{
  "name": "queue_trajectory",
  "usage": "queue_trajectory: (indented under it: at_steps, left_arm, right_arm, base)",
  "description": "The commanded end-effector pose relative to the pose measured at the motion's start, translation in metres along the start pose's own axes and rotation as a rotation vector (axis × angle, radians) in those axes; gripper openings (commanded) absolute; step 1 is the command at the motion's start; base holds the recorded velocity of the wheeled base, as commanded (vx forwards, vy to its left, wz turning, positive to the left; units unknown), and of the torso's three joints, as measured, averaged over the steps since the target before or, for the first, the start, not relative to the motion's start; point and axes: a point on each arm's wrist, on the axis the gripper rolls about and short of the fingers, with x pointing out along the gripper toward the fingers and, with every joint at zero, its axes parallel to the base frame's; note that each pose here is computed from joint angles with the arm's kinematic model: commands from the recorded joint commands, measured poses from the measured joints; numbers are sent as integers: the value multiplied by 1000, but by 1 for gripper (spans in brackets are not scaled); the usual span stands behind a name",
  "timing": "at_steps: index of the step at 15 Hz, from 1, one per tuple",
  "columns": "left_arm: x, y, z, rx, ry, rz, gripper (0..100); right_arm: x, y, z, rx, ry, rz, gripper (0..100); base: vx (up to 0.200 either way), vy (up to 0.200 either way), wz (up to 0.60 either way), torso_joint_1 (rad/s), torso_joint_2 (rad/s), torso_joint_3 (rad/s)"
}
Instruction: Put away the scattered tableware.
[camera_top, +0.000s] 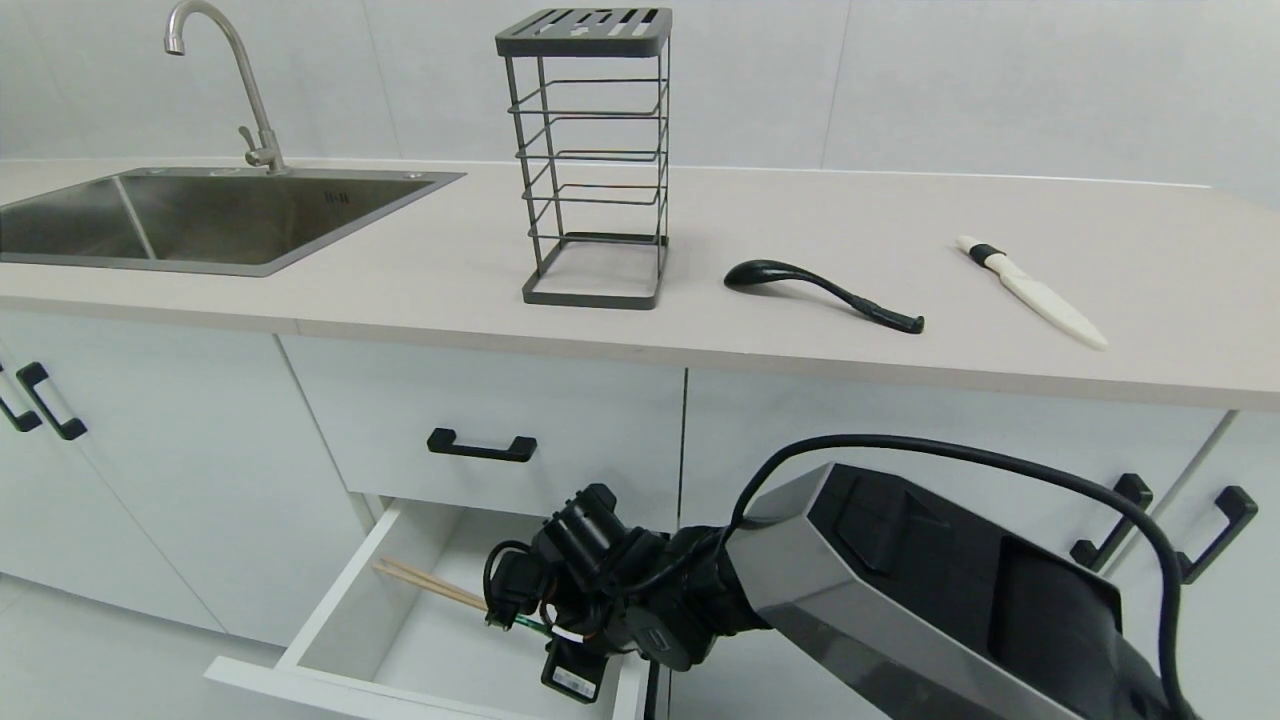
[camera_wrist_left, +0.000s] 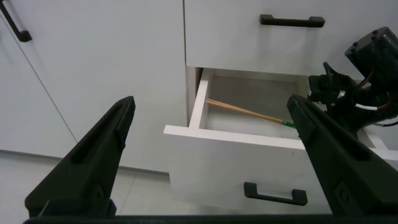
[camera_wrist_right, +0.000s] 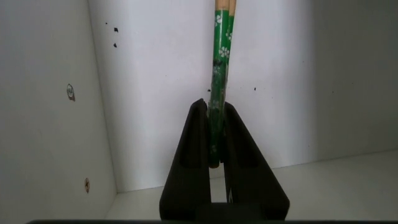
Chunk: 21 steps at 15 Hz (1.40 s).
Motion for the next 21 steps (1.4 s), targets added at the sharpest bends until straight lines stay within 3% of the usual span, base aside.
queue_trajectory:
  at_steps: [1,3,4,8,21]
  left_arm:
    - [0,0,0,0,1,0,100]
    - [0,0,0,0,1,0,100]
    - [0,0,0,0,1,0,100]
    - [0,0,0,0,1,0,100]
    - [0,0,0,0,1,-1,100]
  right_arm:
    - [2,1,0,-11,-7,15,0]
    - [3,2,0,-21,-3,19,0]
    - [3,2,0,-21,-1,20,100]
    - [0,6,4,-46,-10,27,100]
    - [-109,12,79,-96,-281,-34,100]
  base:
    - [0,0,0,0,0,0]
    - [0,0,0,0,0,0]
    - [0,0,0,0,0,0]
    - [0,0,0,0,0,0]
    - [0,0,0,0,0,0]
